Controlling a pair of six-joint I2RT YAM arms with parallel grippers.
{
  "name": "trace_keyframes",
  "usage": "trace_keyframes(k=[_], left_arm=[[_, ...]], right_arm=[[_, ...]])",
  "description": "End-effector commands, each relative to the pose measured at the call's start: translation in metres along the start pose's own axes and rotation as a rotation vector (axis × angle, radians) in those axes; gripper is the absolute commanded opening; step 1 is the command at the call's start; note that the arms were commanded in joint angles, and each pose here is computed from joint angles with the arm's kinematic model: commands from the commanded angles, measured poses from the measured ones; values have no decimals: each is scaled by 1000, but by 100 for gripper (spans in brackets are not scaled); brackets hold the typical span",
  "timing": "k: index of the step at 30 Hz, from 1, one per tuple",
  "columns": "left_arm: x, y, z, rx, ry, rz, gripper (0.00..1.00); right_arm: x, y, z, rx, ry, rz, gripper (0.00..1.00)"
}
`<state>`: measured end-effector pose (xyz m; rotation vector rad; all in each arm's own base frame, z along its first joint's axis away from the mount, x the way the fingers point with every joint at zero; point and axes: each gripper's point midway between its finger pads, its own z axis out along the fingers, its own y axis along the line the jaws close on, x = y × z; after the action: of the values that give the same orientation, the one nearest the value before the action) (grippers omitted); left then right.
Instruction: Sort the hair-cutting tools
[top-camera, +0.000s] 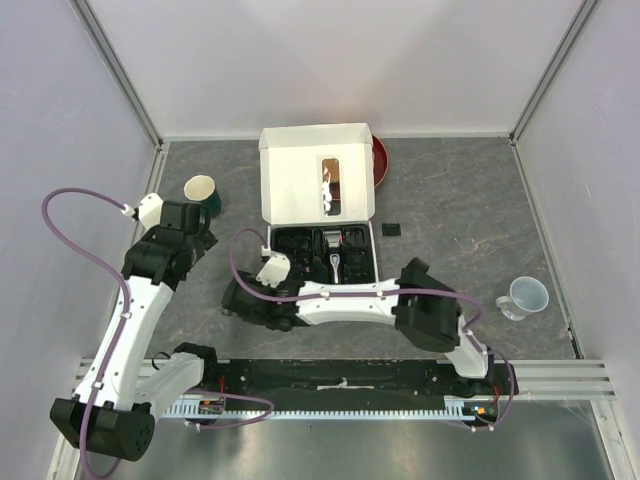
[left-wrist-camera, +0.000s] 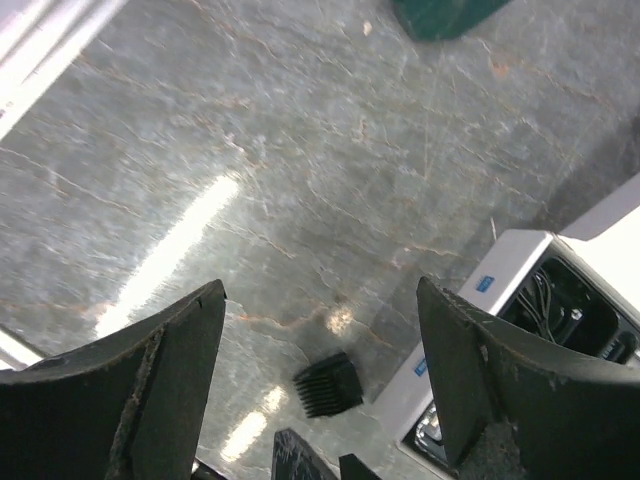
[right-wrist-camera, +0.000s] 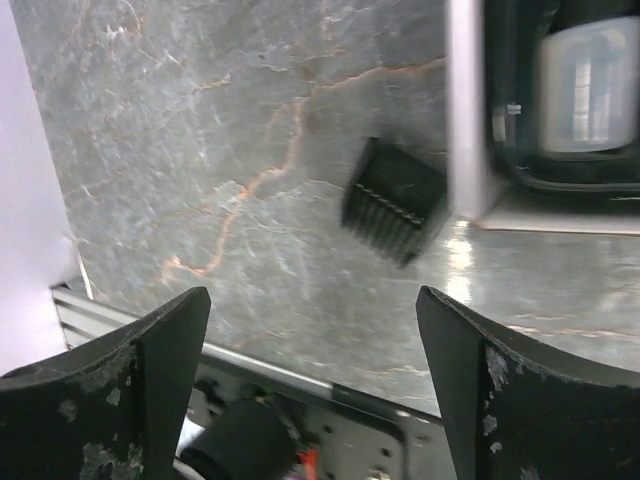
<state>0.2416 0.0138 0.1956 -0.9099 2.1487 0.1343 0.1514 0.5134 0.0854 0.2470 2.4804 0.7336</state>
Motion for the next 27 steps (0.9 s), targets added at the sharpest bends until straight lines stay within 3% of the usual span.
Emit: trace_keyframes(k=[1,10,23,27], left_arm=[[-28,30,-11,-125,-119,80,84],[-47,55,-10,-251,-236,57,87],[-38,56,3,-232,-182,85,86],[-37,56,4,-230,-182,89,86]], right_arm=[[-1,1,11,155,-31,101,92],[3,-22,27,335,-18,158,85],[-24,-22,65,335,-90,129,87],[-16,-37,72,378,-54,137,85]])
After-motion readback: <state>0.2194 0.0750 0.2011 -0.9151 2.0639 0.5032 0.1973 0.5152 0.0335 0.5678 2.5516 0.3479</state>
